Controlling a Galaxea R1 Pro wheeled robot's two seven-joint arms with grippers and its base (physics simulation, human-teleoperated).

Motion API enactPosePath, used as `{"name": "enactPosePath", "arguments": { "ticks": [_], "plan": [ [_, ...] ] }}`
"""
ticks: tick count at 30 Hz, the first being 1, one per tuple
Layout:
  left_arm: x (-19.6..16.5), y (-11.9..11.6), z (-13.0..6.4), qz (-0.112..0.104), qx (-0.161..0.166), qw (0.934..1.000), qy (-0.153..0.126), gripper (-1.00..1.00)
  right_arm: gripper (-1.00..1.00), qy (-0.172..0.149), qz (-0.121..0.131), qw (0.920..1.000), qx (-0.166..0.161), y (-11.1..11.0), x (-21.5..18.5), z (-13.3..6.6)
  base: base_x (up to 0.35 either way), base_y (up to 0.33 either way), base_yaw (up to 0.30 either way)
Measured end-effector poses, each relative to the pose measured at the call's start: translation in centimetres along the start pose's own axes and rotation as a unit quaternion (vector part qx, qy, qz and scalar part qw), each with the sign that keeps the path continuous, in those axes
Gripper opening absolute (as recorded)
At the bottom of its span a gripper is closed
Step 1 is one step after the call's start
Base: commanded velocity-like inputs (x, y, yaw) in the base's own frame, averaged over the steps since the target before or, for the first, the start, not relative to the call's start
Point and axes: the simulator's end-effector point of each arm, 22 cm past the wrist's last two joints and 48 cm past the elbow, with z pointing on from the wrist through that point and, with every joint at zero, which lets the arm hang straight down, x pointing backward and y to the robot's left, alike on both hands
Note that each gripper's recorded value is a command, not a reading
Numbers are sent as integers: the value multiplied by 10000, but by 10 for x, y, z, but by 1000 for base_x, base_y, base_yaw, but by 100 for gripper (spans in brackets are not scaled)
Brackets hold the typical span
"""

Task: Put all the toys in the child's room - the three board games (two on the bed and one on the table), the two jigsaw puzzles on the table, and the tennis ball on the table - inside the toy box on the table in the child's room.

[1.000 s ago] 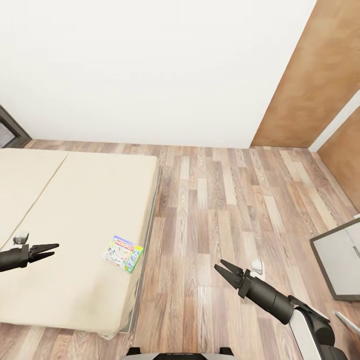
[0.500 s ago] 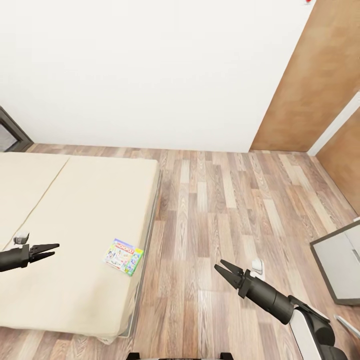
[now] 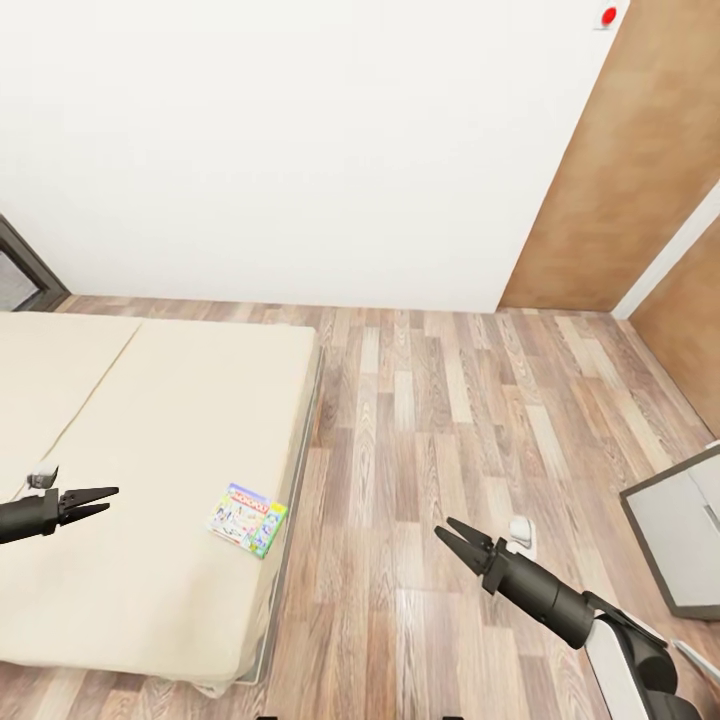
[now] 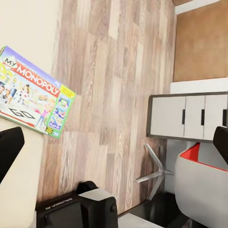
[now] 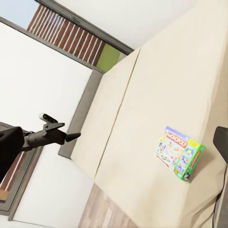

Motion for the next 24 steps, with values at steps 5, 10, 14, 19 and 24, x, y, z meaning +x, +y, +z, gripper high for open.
{"name": "enactPosePath", "arguments": {
  "ticks": [5, 10, 14, 19, 24],
  "plan": [
    [-1, -5, 2, 30, 41, 10000, -8, 100, 100, -52, -35, 10000, -7, 2, -5, -3, 0, 0, 0],
    [-2, -10, 3, 59, 85, 9999, -19, 100, 100, -94, -71, 9999, -21, 4, -9, -5, 0, 0, 0],
    [-2, -14, 7, 81, 131, 9999, -15, 100, 100, -113, -97, 9999, -37, 6, -11, -5, 0, 0, 0],
    [-3, -19, 9, 108, 176, 9998, -24, 100, 100, -133, -129, 9998, -58, 10, -13, -6, 0, 0, 0],
    [-4, -23, 7, 135, 197, 9997, -45, 100, 100, -149, -161, 9997, -79, 13, -16, -6, 0, 0, 0]
  ]
}}
